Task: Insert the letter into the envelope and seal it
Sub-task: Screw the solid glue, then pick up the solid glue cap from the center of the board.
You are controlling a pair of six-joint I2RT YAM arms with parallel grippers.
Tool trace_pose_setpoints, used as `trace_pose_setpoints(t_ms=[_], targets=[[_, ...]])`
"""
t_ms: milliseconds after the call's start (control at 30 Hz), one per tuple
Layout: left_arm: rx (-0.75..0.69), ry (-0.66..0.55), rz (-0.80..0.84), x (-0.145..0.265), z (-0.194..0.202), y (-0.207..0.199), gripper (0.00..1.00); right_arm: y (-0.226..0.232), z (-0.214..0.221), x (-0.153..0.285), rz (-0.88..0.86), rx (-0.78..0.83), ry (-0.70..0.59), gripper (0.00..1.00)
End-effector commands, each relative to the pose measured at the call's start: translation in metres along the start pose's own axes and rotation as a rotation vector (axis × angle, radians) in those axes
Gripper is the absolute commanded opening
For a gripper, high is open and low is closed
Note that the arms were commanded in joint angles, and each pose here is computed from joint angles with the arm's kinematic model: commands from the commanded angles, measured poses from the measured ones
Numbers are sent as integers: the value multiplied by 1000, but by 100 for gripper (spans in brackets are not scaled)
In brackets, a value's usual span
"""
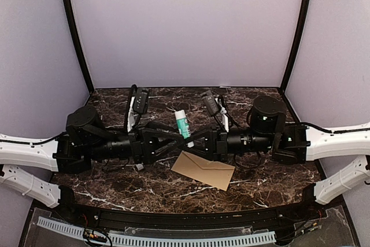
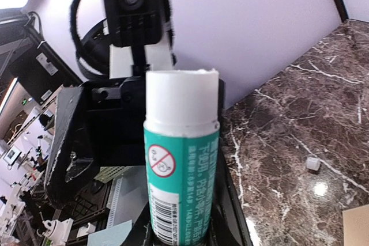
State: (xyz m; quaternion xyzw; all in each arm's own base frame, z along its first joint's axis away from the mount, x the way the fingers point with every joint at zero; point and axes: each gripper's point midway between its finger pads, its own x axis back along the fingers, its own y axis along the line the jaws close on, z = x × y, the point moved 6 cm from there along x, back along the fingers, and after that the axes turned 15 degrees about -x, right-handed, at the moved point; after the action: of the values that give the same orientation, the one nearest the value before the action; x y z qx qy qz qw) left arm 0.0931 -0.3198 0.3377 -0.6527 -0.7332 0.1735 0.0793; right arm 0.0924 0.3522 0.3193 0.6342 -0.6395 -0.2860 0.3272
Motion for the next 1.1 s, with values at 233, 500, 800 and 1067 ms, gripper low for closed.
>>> trace_pose_setpoints(t_ms=[233, 500, 800, 1067], targets=[[205, 276, -505, 72, 68, 70, 97, -44, -11, 47, 153, -38, -177, 6], [361, 339, -796, 140, 109, 123, 99, -57, 2, 56, 176, -63, -159, 5], [479, 346, -874, 169, 149, 158, 96, -56, 6, 59, 158, -71, -155, 5], [526, 332, -818, 163, 166, 167, 96, -59, 8, 59, 165, -85, -152, 5]])
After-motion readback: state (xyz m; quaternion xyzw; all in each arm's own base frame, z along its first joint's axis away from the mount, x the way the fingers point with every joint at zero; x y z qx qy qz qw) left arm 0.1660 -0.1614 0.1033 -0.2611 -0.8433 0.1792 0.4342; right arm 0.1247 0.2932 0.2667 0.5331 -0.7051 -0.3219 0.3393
